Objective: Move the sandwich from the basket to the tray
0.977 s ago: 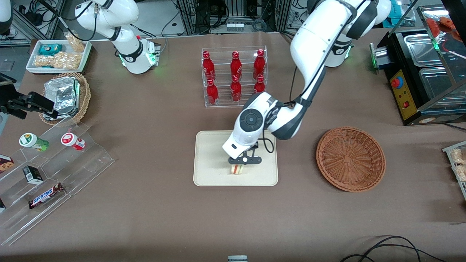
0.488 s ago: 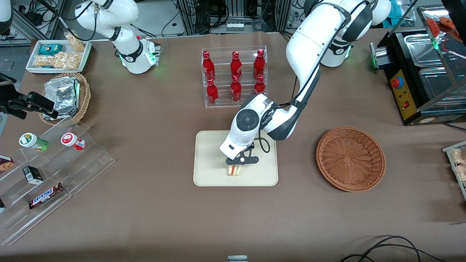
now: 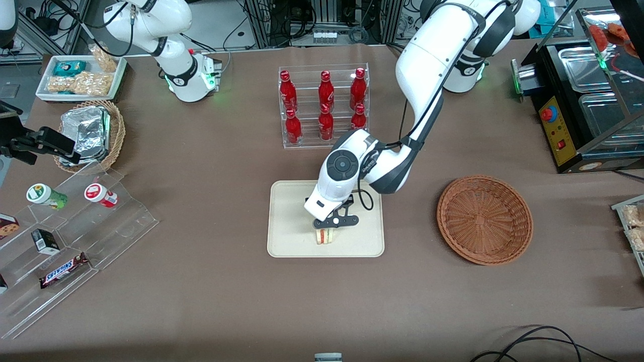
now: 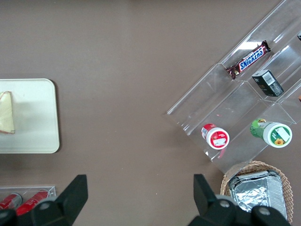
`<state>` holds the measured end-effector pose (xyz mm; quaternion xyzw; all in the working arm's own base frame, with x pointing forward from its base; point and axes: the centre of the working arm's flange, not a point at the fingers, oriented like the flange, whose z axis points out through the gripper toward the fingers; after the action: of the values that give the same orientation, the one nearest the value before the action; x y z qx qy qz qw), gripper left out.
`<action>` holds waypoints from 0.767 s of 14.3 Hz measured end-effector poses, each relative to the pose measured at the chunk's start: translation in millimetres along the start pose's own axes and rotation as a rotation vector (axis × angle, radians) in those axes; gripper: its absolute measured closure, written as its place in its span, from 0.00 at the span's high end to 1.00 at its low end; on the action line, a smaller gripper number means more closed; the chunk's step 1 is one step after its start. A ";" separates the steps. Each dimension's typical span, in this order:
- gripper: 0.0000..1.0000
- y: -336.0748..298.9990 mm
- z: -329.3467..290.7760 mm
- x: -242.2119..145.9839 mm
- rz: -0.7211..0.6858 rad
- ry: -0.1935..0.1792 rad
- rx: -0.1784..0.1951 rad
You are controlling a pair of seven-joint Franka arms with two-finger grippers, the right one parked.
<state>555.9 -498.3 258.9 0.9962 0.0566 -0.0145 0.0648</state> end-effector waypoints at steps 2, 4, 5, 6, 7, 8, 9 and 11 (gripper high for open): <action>0.93 -3.4 -50.4 -2.1 0.000 -0.020 0.038; 1.00 -28.2 -126.7 3.4 -0.015 -0.024 0.107; 1.00 -45.2 -166.1 6.2 -0.014 -0.016 0.136; 1.00 -61.8 -199.6 7.3 -0.021 -0.009 0.161; 1.00 -79.5 -224.5 8.4 -0.041 -0.010 0.188; 1.00 -98.4 -239.2 11.4 -0.067 -0.025 0.214; 1.00 -118.6 -244.8 17.8 -0.099 -0.047 0.237; 1.00 -160.2 -240.1 40.6 -0.163 -0.078 0.260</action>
<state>583.0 -304.6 475.0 0.9870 0.1322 -0.0654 -0.0637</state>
